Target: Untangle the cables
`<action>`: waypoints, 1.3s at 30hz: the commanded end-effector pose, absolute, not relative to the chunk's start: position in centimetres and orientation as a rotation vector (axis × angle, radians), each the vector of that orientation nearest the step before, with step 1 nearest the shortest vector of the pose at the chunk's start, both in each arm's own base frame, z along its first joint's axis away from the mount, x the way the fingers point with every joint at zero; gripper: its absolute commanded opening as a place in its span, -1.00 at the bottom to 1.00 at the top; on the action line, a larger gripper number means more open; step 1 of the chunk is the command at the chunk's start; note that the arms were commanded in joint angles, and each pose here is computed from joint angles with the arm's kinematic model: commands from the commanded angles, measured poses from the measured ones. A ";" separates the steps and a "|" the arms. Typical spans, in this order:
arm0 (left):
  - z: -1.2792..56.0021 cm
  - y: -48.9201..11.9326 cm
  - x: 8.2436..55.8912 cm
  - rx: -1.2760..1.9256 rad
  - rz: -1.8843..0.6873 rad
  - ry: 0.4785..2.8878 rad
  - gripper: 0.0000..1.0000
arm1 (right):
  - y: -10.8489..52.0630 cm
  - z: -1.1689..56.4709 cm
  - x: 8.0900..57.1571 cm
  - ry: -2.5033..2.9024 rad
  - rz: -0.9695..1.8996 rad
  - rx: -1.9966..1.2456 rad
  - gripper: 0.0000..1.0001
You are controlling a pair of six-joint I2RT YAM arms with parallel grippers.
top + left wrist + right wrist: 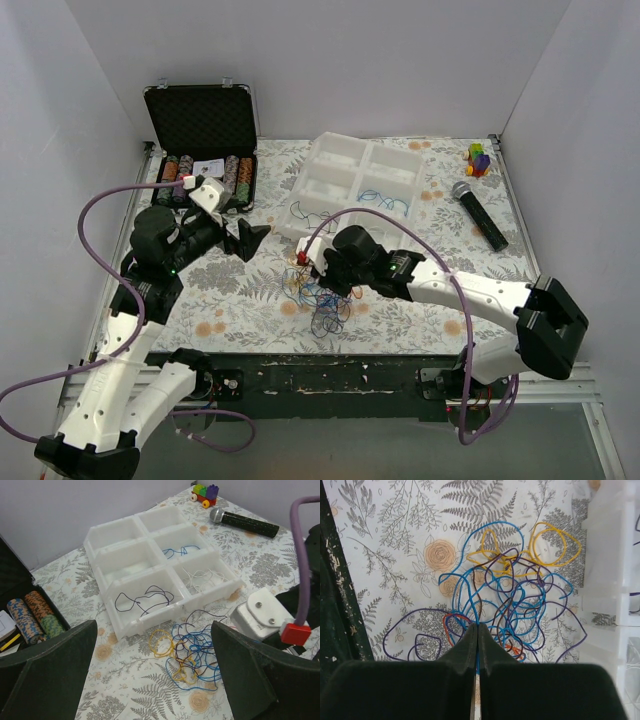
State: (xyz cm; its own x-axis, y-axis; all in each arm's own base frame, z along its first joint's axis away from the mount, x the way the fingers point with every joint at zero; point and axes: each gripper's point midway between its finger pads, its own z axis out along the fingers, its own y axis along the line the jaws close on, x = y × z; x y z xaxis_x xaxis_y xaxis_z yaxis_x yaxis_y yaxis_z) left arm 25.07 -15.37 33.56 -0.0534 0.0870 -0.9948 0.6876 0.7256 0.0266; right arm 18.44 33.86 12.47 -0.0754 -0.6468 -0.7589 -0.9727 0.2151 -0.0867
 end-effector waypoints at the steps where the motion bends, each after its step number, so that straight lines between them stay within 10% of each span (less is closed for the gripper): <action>1: 33.6 -14.3 26.1 0.592 -0.480 1.565 0.96 | 34.4 18.0 19.8 1.683 0.580 -1.379 -0.97; 15: 32.3 -16.2 23.8 0.682 -0.617 1.529 0.96 | 31.2 42.7 20.9 1.153 0.644 -0.810 -0.97; 39: 33.3 -18.9 21.6 0.832 -0.807 1.422 0.96 | 29.4 59.9 22.4 0.823 0.542 -0.539 -0.97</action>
State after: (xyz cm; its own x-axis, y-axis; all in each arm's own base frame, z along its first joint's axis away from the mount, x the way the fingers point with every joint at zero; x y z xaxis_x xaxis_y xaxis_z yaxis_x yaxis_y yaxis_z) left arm 22.23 -18.72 32.42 -0.0260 0.0273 -0.9993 0.8505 0.5259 -0.0077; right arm 20.63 31.02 56.94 0.4782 0.2649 -0.8373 -0.7507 0.6182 -0.2331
